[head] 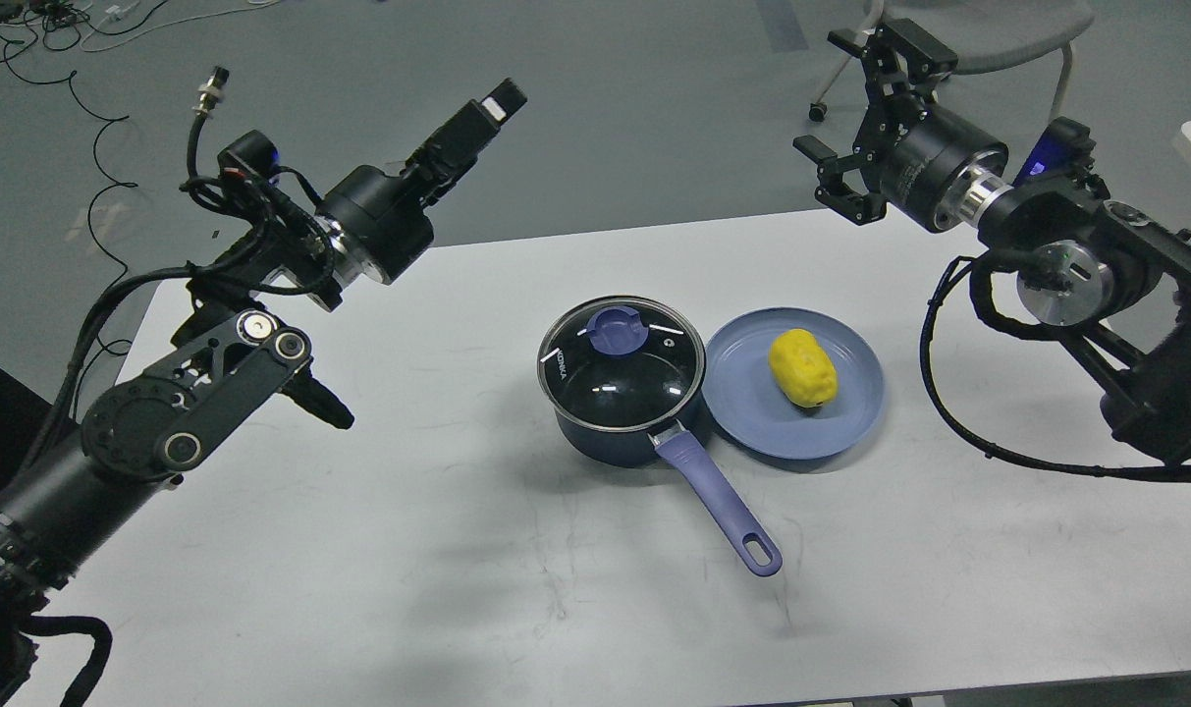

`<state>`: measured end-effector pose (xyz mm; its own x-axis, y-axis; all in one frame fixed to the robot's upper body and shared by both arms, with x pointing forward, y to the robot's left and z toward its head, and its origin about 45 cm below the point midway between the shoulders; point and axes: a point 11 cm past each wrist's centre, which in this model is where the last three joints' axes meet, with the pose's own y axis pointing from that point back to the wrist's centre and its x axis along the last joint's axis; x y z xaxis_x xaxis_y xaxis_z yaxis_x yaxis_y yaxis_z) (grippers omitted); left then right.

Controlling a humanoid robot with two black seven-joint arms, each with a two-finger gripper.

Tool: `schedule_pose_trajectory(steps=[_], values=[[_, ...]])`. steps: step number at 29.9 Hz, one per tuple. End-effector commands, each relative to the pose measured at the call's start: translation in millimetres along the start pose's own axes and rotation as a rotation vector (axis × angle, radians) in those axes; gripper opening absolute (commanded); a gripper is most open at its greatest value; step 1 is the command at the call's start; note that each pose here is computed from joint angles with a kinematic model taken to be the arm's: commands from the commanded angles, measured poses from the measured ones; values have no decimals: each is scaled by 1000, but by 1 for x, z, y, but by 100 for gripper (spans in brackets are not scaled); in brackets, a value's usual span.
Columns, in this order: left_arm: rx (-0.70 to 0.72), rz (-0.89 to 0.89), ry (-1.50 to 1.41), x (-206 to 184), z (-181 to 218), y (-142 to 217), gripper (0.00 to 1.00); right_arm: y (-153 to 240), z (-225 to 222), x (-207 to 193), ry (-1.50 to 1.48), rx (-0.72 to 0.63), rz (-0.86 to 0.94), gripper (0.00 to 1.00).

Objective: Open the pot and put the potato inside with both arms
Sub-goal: 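Reach the left gripper over the saucepan toward the purple lid knob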

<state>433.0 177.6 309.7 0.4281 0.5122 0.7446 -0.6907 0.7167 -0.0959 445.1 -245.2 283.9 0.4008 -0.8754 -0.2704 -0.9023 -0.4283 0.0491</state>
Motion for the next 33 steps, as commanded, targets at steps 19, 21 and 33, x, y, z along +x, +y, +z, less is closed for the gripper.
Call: schedule_pose_trajectory(steps=[19, 21, 33], values=[[-131, -310, -776, -104, -9, -33, 98, 14, -1, 37, -17, 7, 99, 100], [-131, -313, -788, -109, -13, -32, 98, 17, 4, 43, -21, -2, 116, 100], [-116, -365, -784, -129, -32, -13, 98, 25, 13, 67, -20, -31, 184, 100]])
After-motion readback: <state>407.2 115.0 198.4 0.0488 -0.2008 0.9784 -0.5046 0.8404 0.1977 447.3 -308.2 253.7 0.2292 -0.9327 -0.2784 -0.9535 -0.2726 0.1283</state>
